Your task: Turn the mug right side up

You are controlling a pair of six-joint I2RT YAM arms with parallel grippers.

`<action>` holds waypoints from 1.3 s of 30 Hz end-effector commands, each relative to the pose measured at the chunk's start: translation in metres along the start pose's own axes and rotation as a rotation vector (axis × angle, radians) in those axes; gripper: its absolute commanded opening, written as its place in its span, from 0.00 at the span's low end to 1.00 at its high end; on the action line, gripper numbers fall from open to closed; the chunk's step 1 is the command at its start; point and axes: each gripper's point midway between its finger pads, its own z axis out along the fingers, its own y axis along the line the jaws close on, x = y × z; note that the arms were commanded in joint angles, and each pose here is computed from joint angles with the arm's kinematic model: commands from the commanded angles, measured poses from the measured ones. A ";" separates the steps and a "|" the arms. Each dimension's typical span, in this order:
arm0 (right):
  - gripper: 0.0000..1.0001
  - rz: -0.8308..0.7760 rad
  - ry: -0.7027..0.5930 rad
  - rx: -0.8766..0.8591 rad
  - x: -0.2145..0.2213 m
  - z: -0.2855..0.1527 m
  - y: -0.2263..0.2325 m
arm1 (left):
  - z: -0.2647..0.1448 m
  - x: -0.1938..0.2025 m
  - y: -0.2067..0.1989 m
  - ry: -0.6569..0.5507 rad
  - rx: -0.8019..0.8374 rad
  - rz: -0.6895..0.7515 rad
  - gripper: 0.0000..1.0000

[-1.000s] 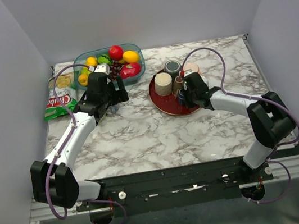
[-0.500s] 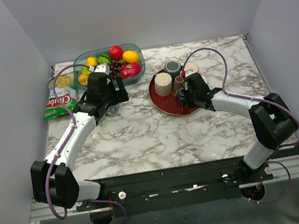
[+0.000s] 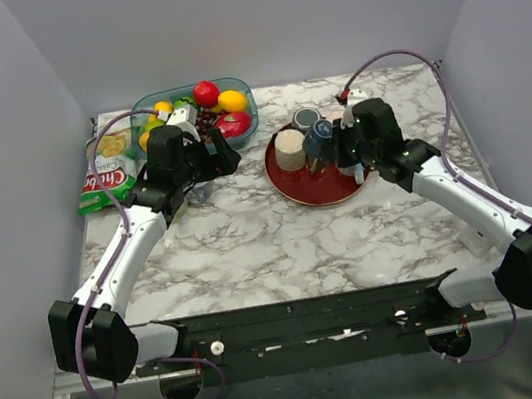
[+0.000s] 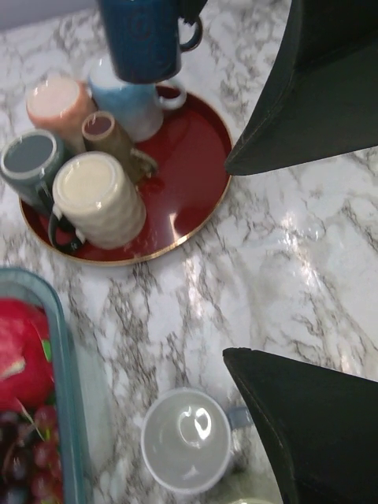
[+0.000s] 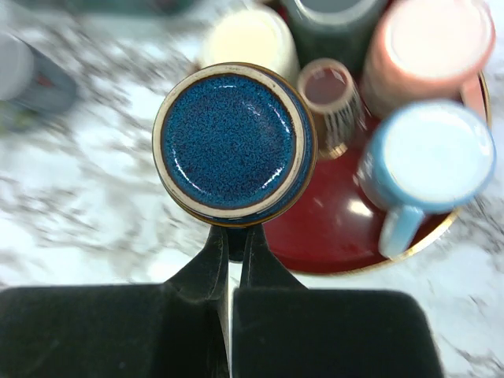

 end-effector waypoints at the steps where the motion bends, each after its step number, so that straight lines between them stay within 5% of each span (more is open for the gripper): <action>1: 0.01 0.097 -0.191 -0.260 -0.088 -0.043 0.061 | -0.025 -0.031 -0.080 -0.044 0.392 0.026 0.99; 6: 0.01 0.164 -0.322 -0.483 -0.149 -0.076 0.105 | -0.058 -0.061 -0.141 -0.091 0.724 0.005 0.99; 18: 0.01 0.233 -0.464 -0.838 -0.216 -0.136 0.162 | -0.115 -0.133 -0.197 -0.297 1.049 -0.113 0.94; 39: 0.01 0.257 -0.578 -0.958 -0.215 -0.150 0.170 | -0.107 -0.138 -0.198 -0.262 1.019 -0.153 0.69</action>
